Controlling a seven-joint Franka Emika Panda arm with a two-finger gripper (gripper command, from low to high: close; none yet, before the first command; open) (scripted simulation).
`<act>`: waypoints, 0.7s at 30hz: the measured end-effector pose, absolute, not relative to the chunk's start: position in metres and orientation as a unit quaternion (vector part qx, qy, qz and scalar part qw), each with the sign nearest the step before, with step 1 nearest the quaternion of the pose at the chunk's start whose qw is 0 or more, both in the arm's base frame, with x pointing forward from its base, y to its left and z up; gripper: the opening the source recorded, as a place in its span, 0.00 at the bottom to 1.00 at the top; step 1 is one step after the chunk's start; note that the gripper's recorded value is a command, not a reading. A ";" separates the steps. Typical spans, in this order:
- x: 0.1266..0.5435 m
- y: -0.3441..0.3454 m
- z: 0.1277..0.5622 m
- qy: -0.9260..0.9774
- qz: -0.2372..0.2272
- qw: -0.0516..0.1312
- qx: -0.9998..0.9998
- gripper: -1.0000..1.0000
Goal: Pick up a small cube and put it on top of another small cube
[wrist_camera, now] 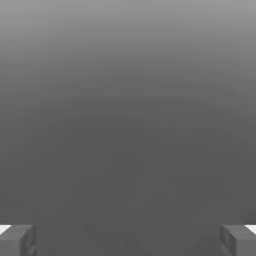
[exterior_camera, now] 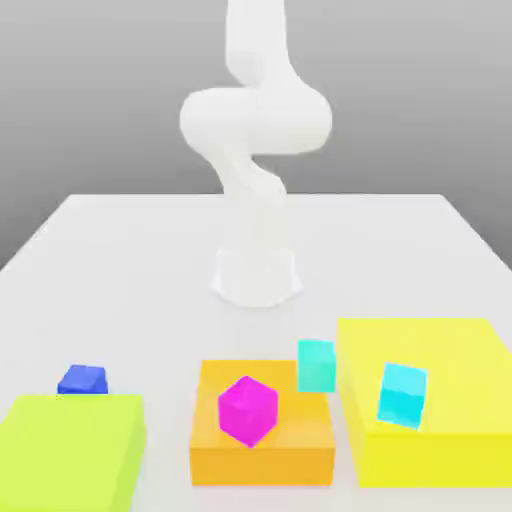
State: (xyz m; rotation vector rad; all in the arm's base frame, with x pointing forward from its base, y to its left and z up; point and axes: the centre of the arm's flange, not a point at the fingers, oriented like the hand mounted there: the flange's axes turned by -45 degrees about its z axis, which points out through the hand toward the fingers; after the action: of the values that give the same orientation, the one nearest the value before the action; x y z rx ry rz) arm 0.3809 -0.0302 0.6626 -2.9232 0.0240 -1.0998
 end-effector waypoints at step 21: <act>0.339 -0.243 0.221 0.068 -0.029 0.005 -0.997 0.50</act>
State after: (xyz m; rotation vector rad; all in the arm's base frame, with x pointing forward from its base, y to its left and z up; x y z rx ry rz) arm 0.3386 -0.2433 0.2208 -3.1229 0.2122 -0.0912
